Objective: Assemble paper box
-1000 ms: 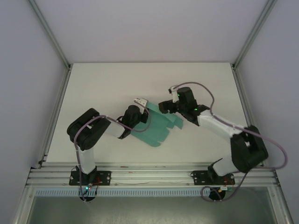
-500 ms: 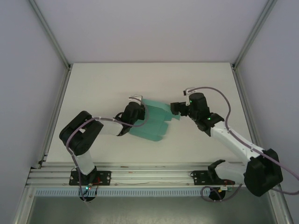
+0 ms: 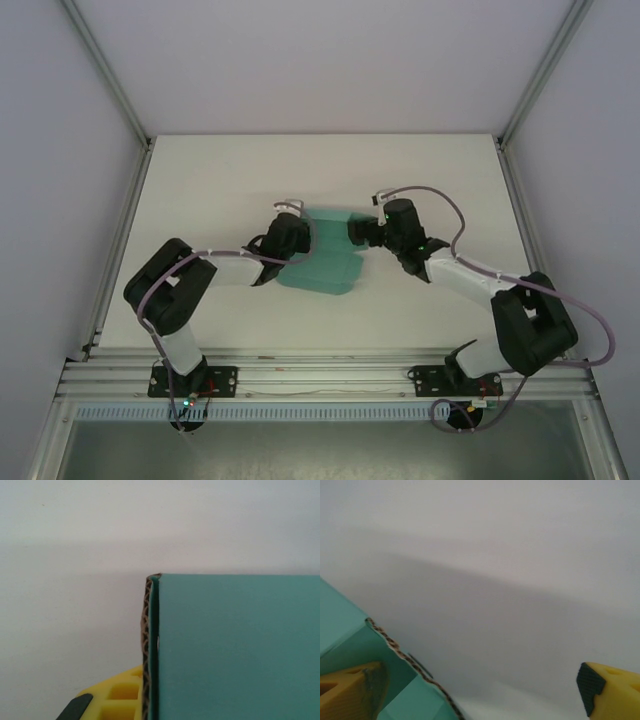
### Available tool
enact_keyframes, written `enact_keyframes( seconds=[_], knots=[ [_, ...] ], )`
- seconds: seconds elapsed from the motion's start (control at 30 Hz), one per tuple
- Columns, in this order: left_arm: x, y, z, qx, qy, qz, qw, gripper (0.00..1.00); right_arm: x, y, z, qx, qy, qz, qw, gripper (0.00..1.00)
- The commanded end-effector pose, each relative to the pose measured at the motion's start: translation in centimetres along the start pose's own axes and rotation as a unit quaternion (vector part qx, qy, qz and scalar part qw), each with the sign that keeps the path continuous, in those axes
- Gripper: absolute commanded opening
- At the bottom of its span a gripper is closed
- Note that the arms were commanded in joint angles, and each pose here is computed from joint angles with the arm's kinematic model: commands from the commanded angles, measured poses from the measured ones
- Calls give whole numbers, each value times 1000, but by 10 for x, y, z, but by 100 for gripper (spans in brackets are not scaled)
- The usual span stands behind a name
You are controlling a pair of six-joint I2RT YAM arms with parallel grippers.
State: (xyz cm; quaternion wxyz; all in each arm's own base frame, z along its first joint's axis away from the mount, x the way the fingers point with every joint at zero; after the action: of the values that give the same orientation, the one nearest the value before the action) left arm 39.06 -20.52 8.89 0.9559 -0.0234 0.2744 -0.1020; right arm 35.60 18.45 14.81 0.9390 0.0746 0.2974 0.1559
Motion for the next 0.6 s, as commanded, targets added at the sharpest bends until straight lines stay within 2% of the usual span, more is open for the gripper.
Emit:
enact_keyframes(
  seconds=[0.0,0.13,0.27,0.37,0.57],
  knots=[
    [-9,-15,17,-30,-14,-40,999,0,2,5,39,44,-123,-14,991,99],
    [-11,-19,22,-69,-16,-51,996,0,2,9,46,52,-197,-17,979,100],
    [-14,-16,30,-86,-19,-40,995,0,-10,-4,46,69,-231,-49,969,100],
    [-18,-7,35,-88,-25,-12,996,0,-24,-10,38,66,-214,-57,973,100],
    [-28,6,48,-85,-36,20,996,0,-56,-38,1,101,-125,-115,980,100]
  ],
)
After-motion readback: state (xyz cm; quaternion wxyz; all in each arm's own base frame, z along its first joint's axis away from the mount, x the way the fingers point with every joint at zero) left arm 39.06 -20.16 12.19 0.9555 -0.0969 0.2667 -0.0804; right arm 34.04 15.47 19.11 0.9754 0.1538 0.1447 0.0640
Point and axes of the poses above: each hand's point on the last joint's axis, 136 mm out from that joint toward the fingers, its own x axis out along the fingers, its own y axis along the line the jaws close on, z = x × y, the point moved 2 cm from there along -x, back along the fingers, and after that the axes turned 6 degrees about x, right-handed, at the moved point
